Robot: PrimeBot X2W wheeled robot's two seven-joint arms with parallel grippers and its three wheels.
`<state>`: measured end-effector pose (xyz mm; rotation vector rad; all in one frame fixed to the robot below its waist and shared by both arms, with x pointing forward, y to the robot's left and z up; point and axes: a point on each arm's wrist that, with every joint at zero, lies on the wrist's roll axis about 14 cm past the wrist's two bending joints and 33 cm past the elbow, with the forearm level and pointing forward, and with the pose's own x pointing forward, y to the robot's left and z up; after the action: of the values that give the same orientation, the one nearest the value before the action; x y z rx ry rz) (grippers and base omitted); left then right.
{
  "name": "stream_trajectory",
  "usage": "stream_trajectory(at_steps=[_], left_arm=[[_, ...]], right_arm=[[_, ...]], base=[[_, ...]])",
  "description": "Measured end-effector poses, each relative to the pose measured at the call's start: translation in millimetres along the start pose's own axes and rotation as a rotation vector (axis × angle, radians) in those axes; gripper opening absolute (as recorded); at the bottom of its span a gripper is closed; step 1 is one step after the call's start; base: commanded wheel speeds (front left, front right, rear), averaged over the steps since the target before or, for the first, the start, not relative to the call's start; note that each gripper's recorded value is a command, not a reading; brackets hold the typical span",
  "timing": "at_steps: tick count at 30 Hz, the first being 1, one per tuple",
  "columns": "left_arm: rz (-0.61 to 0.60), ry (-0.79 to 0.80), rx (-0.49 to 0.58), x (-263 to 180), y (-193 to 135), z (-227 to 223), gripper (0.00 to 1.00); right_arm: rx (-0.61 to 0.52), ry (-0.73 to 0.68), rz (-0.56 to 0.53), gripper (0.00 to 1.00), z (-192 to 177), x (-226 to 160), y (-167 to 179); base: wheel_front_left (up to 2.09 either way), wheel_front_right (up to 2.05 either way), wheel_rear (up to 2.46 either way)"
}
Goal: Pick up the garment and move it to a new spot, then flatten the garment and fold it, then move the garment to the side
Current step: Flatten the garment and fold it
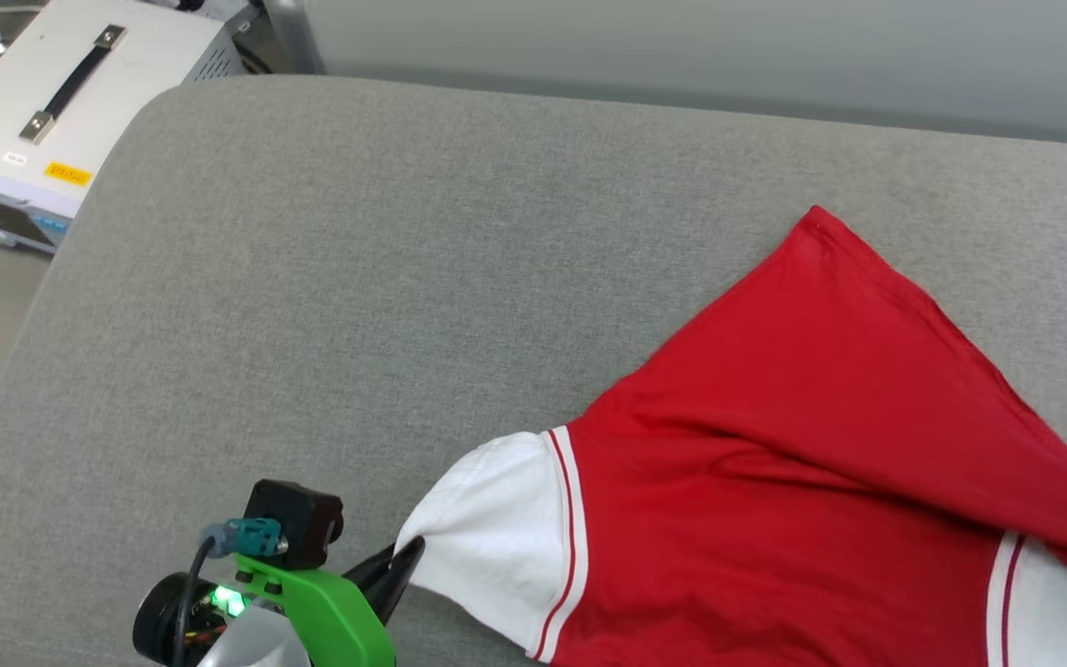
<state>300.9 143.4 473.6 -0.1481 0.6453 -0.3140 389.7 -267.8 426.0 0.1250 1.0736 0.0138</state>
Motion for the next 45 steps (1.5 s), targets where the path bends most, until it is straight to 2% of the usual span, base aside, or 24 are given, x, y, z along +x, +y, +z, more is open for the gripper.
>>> stream_trajectory(at_steps=[8, 15, 16, 17, 23, 28, 34, 39, 45], left_arm=[[-0.064, -0.007, 0.016, 7.7, -15.8, -3.7, 0.0], [-0.084, -0.019, 0.014, 13.1, -21.7, -3.3, 0.0], [-0.084, -0.02, 0.014, 13.1, -21.5, -3.3, 0.0], [-0.083, -0.019, 0.013, 13.0, -21.2, -3.6, 0.0], [-0.081, -0.016, 0.01, 11.3, -19.7, -5.4, 0.0], [-0.068, -0.01, 0.004, 9.0, -16.5, -7.0, 0.0], [-0.071, -0.027, 0.007, 11.0, -17.4, 1.6, 0.0], [-0.078, -0.028, -0.001, 19.4, -16.2, 7.5, 0.0], [-0.051, -0.011, -0.021, 28.0, -8.3, 4.3, 0.0]], right_arm=[[0.095, 0.007, 0.002, 0.0, -61.8, -22.9, -7.9], [0.126, 0.036, 0.005, 0.0, -91.1, -19.7, -5.9], [0.126, 0.037, 0.006, 0.46, -91.7, -18.9, -5.8], [0.124, 0.031, 0.009, 1.0, -90.7, -18.3, -4.6], [0.051, -0.022, 0.055, 1.0, -65.7, -18.8, 9.6], [-0.062, -0.144, 0.111, 1.0, -9.1, -31.4, 33.7], [-0.197, -0.198, 0.176, 1.0, 44.1, -32.9, 75.0], [-0.287, -0.165, 0.179, 1.0, 77.2, -9.7, 97.7], [-0.346, -0.08, 0.15, 1.0, 97.6, 35.6, 110.1]], base=[[0.0, 0.0, 0.0], [0.0, 0.0, 0.0], [0.0, 0.0, 0.0], [0.0, 0.0, 0.0], [0.0, 0.0, 0.0], [0.0, 0.0, 0.0], [0.0, 0.0, 0.0], [0.0, 0.0, 0.0], [0.0, 0.0, 0.0]])
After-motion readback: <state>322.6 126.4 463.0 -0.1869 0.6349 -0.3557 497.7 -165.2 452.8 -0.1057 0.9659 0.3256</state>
